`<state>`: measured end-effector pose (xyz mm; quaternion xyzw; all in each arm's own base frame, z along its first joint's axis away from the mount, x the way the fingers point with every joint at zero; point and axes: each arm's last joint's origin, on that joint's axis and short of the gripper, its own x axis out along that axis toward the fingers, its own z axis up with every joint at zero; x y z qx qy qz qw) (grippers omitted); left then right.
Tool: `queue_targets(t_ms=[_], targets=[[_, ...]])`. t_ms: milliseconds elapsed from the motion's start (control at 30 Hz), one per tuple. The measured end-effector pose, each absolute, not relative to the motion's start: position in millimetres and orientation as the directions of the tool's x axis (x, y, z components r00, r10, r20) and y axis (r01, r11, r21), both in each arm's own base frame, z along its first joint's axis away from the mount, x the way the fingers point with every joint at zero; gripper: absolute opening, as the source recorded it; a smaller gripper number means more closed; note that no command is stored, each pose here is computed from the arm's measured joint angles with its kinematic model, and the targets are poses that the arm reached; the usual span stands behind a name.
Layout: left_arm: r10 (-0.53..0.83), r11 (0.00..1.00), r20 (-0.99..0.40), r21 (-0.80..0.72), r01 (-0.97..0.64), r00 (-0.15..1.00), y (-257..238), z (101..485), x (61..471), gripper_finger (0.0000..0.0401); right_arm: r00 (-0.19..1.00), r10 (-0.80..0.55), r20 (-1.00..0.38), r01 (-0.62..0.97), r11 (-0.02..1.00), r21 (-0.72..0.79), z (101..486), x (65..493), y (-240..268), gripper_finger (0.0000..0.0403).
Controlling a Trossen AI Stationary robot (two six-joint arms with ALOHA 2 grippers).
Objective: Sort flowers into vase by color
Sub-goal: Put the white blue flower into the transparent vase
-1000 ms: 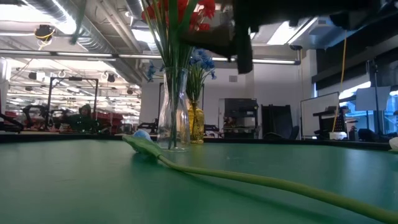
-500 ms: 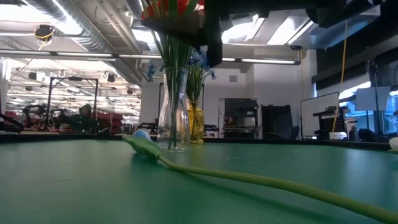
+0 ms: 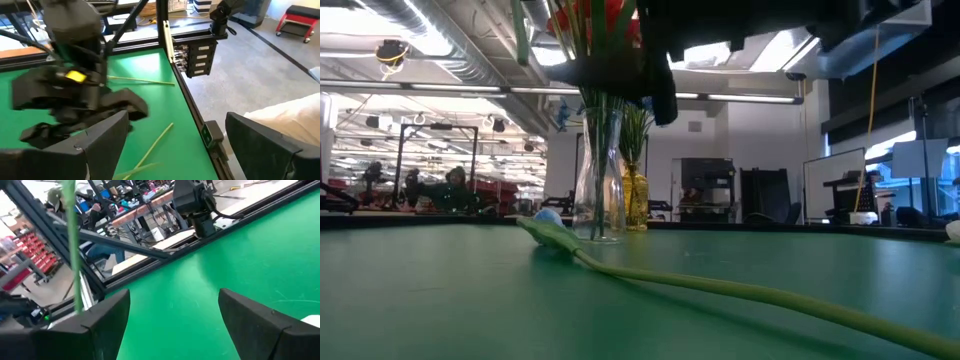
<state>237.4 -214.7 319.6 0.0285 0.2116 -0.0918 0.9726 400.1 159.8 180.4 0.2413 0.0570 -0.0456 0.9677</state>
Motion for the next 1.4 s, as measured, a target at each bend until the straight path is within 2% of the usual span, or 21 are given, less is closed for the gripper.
queue_targets(t_ms=[300, 567, 833, 1400], targets=[[-0.146, 0.986, -0.470, 0.001, 0.165, 0.871, -213.1, 314.0, 234.0, 0.0330, 0.987, 0.101, -0.125, -0.023, 0.857, 0.515, 187.1, 402.5, 155.0, 0.0303], [-0.137, 0.989, -0.489, -0.021, 0.146, 0.861, -212.2, 312.0, 232.9, 0.0330, 0.976, 0.050, -0.213, 0.056, 0.883, 0.467, 192.9, 397.1, 150.0, 0.0303], [-0.130, 0.990, -0.493, -0.023, 0.137, 0.860, -211.2, 311.5, 233.3, 0.0330, 0.981, 0.118, -0.154, -0.024, 0.862, 0.506, 201.0, 397.1, 152.8, 0.0303], [-0.053, 0.997, -0.471, 0.028, 0.076, 0.881, -207.4, 312.1, 235.1, 0.0330, 0.991, 0.106, -0.083, -0.042, 0.828, 0.559, 206.4, 398.4, 153.1, 0.0303]])
